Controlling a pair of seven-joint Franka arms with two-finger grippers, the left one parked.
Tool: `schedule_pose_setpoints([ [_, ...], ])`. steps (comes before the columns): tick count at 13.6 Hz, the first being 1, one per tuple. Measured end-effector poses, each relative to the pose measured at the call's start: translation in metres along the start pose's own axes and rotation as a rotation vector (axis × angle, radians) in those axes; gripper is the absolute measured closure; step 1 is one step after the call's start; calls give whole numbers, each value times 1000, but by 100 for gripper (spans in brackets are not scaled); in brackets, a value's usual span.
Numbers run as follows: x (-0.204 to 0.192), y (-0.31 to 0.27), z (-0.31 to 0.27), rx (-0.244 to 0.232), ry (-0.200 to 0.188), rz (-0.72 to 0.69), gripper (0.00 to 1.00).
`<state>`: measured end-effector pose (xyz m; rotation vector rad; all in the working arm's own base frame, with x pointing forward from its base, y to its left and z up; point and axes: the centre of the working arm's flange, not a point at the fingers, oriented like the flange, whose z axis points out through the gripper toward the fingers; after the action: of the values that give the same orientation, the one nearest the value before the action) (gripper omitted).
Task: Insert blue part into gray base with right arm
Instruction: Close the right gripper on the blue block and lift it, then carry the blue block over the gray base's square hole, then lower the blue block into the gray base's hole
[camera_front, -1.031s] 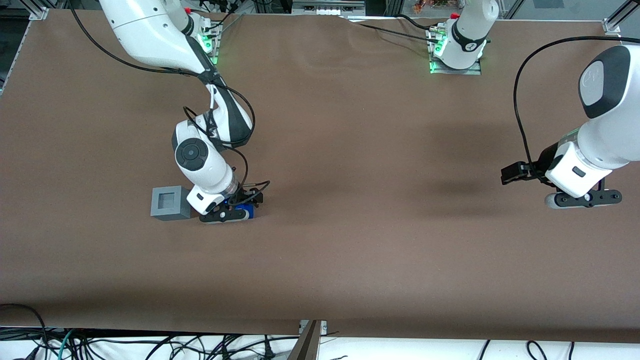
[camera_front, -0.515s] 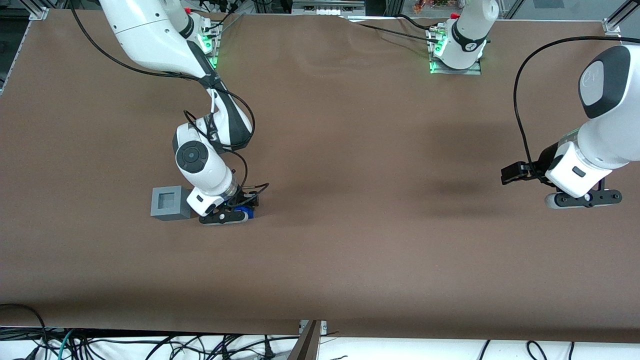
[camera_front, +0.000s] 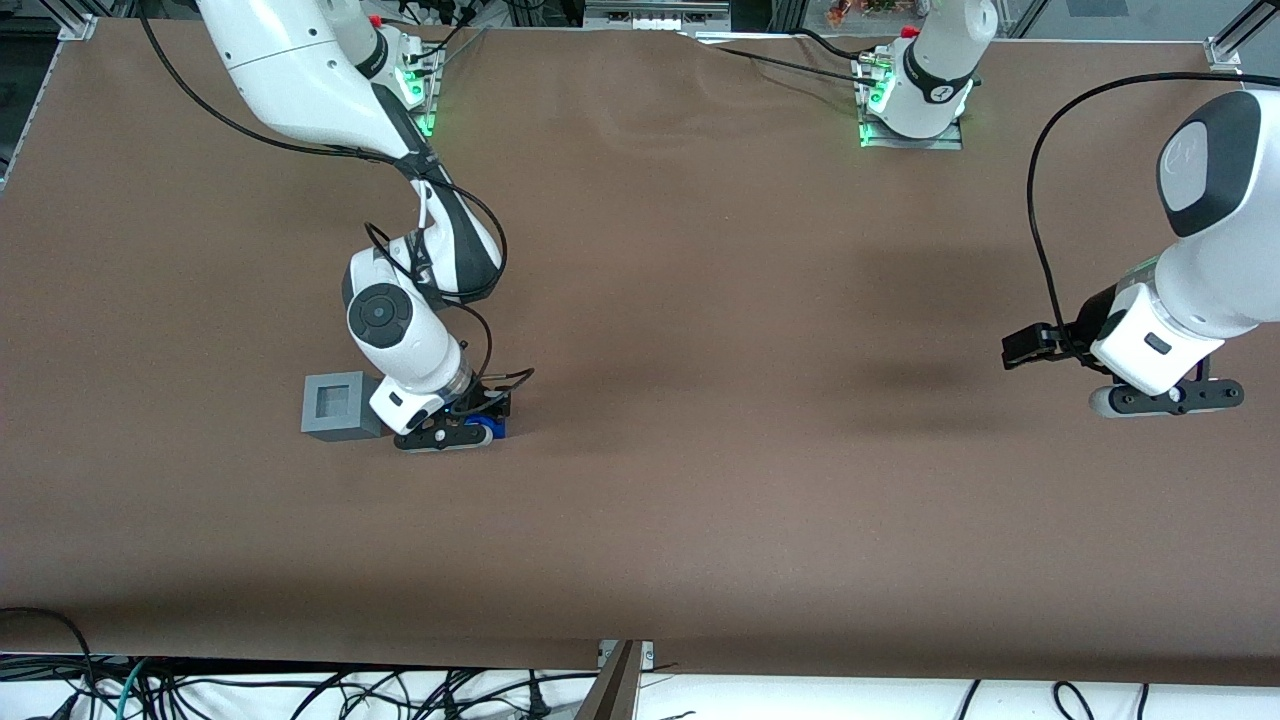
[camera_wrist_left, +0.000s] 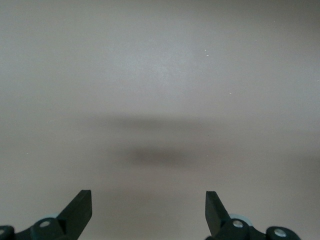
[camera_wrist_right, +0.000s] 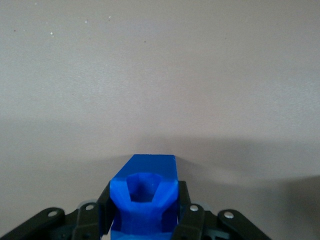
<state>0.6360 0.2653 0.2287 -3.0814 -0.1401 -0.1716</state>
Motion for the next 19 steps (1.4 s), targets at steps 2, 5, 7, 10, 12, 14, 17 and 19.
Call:
schedule_pose_setpoints([
  [2,6,11,-13,-11,-30,-16,49],
  [5,18,48,-79,-26,-113,-41,49],
  [7,19,94,-134,-31,-150,-60,49],
  [10,8,180,-169,-40,-149,-61,49],
  [12,-7,219,-156,-36,-138,-54,49],
  [14,-21,232,-132,-28,-119,-48,49],
  [17,-30,230,-116,-28,-113,-49,49],
  [19,-29,228,-116,-20,-102,-43,49],
])
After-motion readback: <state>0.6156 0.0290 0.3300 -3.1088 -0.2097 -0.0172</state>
